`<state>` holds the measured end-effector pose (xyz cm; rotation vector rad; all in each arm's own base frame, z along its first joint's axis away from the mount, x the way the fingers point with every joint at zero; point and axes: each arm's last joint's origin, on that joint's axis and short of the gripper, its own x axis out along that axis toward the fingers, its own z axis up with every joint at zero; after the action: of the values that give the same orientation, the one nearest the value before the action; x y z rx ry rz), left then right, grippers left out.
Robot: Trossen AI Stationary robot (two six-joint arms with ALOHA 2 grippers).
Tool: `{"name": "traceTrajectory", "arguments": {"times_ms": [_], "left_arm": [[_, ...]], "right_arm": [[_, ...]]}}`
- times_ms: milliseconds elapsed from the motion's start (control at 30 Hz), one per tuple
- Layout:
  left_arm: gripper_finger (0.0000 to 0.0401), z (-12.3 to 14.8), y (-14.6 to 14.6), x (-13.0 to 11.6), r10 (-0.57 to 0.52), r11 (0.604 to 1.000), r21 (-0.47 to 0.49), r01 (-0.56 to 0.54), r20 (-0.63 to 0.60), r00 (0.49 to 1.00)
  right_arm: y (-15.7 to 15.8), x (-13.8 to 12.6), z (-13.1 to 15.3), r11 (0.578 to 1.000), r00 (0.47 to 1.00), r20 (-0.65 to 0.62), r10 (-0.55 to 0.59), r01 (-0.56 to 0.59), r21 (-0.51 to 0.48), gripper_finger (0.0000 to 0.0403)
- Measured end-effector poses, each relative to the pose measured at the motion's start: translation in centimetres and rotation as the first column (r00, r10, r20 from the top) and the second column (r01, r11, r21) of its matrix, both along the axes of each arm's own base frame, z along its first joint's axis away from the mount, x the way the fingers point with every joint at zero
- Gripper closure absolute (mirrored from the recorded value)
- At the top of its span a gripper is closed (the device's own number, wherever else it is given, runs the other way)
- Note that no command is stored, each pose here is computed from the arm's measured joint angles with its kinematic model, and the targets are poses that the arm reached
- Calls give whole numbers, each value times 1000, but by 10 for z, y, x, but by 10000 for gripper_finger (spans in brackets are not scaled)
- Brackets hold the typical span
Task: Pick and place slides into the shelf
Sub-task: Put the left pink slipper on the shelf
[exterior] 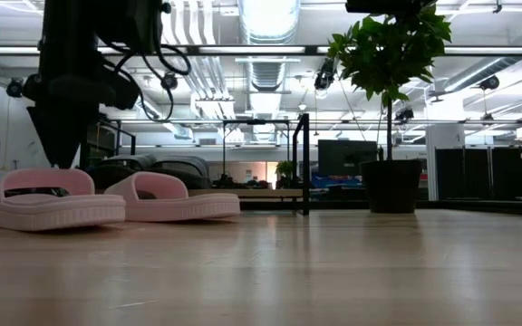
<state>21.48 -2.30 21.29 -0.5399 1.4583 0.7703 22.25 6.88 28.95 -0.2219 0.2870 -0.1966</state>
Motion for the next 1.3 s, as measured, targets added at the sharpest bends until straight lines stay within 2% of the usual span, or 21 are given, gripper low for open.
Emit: {"name": "traceTrajectory", "arguments": {"times_ms": [300,533,967,1133,1300], "left_arm": [[159,-15,0,6,42,998,56,-38,-76,996],[159,-23,0,9,42,997,63,-35,-115,992],[163,-25,1,8,50,995,96,-36,-151,987],[207,-27,0,9,58,994,96,-43,-158,986],[286,-27,0,9,35,995,95,-20,-164,986]], "right_arm": [[0,0,0,1000,1000,-1,1,-1,-3,329],[0,0,-1,1000,1000,-8,2,-2,-8,334],[0,-1,-2,1000,1000,-19,1,-2,-13,328],[0,-1,-2,1000,1000,-20,2,-2,-13,335],[0,-1,-2,1000,1000,-20,2,-2,-13,331]]}}
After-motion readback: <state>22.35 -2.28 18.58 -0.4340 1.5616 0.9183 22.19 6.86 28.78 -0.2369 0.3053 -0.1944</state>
